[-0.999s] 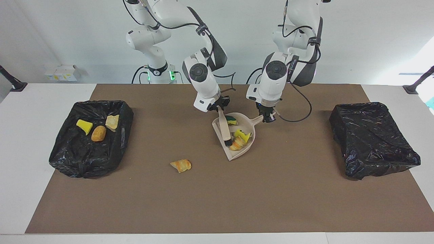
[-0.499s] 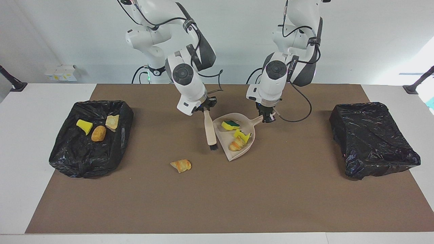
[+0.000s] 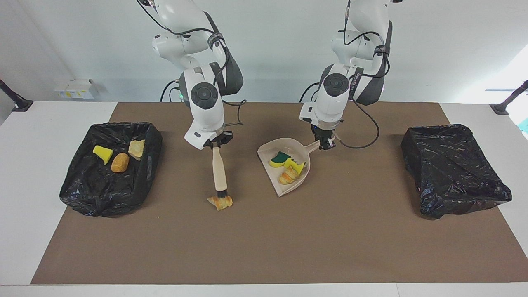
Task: Sweep and dump trash in bin
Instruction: 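Sweep the last piece into the dustpan with the right gripper's brush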
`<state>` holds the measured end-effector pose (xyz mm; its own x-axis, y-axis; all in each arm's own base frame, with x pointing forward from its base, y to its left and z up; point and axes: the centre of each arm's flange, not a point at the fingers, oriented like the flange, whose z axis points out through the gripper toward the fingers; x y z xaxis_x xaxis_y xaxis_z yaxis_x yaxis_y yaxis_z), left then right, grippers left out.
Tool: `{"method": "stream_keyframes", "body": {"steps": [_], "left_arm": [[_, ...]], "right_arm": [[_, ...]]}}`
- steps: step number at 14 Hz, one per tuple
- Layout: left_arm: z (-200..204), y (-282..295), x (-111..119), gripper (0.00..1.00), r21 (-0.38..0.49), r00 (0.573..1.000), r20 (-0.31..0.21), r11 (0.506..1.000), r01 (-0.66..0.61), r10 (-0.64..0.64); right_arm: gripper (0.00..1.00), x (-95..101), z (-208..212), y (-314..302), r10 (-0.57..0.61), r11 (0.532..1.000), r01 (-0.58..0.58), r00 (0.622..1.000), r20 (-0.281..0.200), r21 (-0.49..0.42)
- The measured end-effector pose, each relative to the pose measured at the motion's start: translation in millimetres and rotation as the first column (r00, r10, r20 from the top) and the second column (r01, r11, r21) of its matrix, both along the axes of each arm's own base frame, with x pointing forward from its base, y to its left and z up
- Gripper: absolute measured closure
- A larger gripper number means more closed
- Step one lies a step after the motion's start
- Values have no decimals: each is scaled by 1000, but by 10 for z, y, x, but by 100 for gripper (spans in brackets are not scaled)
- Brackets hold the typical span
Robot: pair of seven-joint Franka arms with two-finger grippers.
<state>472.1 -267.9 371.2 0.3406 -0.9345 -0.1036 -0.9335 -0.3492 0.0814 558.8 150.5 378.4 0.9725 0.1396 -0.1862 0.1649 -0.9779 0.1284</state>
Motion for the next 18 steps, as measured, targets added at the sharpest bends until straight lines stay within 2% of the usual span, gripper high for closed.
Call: {"method": "stream_keyframes", "body": {"steps": [2, 3, 5, 7, 10, 14, 16, 18], "left_arm": [[-6, 1, -2, 69, 0, 1000, 0, 1000, -1, 1], [-6, 2, -2, 69, 0, 1000, 0, 1000, -1, 1], [-7, 2, -2, 69, 0, 1000, 0, 1000, -4, 4], [-7, 10, 1, 69, 6, 999, 4, 999, -54, 54], [0, 7, 3, 69, 12, 991, 14, 991, -136, 136], [1, 5, 3, 69, 12, 989, 16, 989, -146, 146], [1, 5, 3, 69, 12, 989, 16, 989, -148, 148], [-2, 9, 3, 69, 13, 988, 16, 988, -151, 151]], "right_arm": [[74, 179, -98, -325, 22, 998, -19, 999, 46, -63], [74, 260, -152, -393, 44, 995, -40, 998, 53, -87], [74, 398, -257, -336, 97, 991, -92, 994, 42, -95], [74, 425, -400, -106, 149, 985, -147, 989, 22, -88], [74, 283, -571, 415, 238, 970, -238, 971, -16, -57], [74, 45, -570, 913, 320, 946, -317, 945, -59, 64], [74, -110, -567, 1122, 411, 908, -400, 909, -77, 121], [74, -234, -585, 1184, 490, 854, -457, 868, -87, 248]]}}
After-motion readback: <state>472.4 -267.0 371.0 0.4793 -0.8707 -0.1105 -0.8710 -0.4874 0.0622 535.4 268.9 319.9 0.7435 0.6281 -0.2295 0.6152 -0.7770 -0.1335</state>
